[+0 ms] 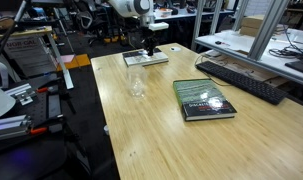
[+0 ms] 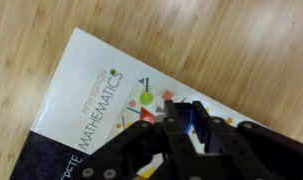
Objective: Place the blue marker inside the glass
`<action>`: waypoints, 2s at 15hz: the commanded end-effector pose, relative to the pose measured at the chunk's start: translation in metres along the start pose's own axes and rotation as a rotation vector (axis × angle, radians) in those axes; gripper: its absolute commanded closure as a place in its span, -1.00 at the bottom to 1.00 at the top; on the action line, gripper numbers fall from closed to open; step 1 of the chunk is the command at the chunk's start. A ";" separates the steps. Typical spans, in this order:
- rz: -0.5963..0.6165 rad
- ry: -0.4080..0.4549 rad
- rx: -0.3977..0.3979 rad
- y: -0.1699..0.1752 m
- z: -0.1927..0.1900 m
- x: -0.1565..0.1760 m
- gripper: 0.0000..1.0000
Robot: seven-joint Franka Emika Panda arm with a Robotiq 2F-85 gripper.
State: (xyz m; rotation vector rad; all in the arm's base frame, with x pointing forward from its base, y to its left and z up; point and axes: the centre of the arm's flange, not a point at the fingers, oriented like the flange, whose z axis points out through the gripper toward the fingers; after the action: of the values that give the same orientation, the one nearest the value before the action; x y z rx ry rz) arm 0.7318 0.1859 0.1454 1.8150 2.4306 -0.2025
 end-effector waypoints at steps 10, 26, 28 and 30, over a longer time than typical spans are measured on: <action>0.436 -0.066 0.161 -0.059 -0.037 -0.034 0.58; 0.618 -0.312 0.135 -0.104 -0.052 -0.080 0.89; 0.634 -0.361 0.162 -0.120 -0.059 -0.090 0.89; 0.655 -0.396 0.186 -0.140 -0.068 -0.103 0.89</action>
State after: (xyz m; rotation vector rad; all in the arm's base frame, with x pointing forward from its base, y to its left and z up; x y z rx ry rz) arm 0.6598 0.0777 0.2132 2.2834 1.5701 -0.6168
